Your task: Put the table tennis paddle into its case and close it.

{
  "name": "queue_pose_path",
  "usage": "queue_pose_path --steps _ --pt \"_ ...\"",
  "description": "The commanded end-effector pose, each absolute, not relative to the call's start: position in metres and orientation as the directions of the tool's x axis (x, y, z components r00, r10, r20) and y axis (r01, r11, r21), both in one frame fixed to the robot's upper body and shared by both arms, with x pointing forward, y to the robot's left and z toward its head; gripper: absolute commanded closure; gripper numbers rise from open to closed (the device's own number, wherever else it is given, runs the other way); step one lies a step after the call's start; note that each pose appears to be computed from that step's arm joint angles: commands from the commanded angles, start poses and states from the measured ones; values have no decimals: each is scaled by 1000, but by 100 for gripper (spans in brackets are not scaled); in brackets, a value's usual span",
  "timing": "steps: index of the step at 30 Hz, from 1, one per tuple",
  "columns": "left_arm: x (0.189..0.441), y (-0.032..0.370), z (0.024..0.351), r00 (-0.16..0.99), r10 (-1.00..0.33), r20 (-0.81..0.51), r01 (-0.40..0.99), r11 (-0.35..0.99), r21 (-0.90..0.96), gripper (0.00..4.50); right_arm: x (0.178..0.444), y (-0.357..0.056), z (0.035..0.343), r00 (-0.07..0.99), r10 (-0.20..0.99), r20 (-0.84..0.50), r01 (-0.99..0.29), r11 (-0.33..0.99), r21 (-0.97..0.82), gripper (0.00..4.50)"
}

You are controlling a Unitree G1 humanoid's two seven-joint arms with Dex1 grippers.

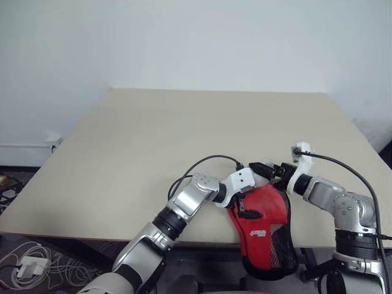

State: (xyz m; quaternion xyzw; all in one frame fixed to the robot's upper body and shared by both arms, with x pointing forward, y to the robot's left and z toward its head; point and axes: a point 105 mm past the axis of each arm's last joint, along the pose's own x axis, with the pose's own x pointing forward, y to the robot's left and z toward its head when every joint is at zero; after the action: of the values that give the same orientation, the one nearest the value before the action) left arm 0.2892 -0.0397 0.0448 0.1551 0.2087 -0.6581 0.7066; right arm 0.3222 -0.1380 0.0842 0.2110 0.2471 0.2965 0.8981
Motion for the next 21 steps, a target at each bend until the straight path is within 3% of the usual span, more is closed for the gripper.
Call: queue_pose_path --steps 1,4,5,7,15,21 --pt "284 -24 18 26 -813 -582 984 123 -128 1 322 -134 86 691 648 -320 -459 736 497 0" --pt "284 -23 17 29 -810 -586 983 130 -130 1 320 -135 82 688 640 -342 -474 753 456 0" --pt "285 -22 17 30 -808 -588 983 131 -131 0 319 -135 82 686 643 -341 -485 753 444 18" --pt "286 -22 17 33 -807 -590 983 134 -128 0 320 -137 85 702 633 -327 -493 763 418 63" --pt "285 -21 15 24 -800 -599 982 132 -136 0 316 -144 95 708 636 -306 -557 770 312 319" --pt "284 -23 11 8 -793 -609 981 125 -150 0 329 -165 103 739 557 -378 -556 822 124 407"
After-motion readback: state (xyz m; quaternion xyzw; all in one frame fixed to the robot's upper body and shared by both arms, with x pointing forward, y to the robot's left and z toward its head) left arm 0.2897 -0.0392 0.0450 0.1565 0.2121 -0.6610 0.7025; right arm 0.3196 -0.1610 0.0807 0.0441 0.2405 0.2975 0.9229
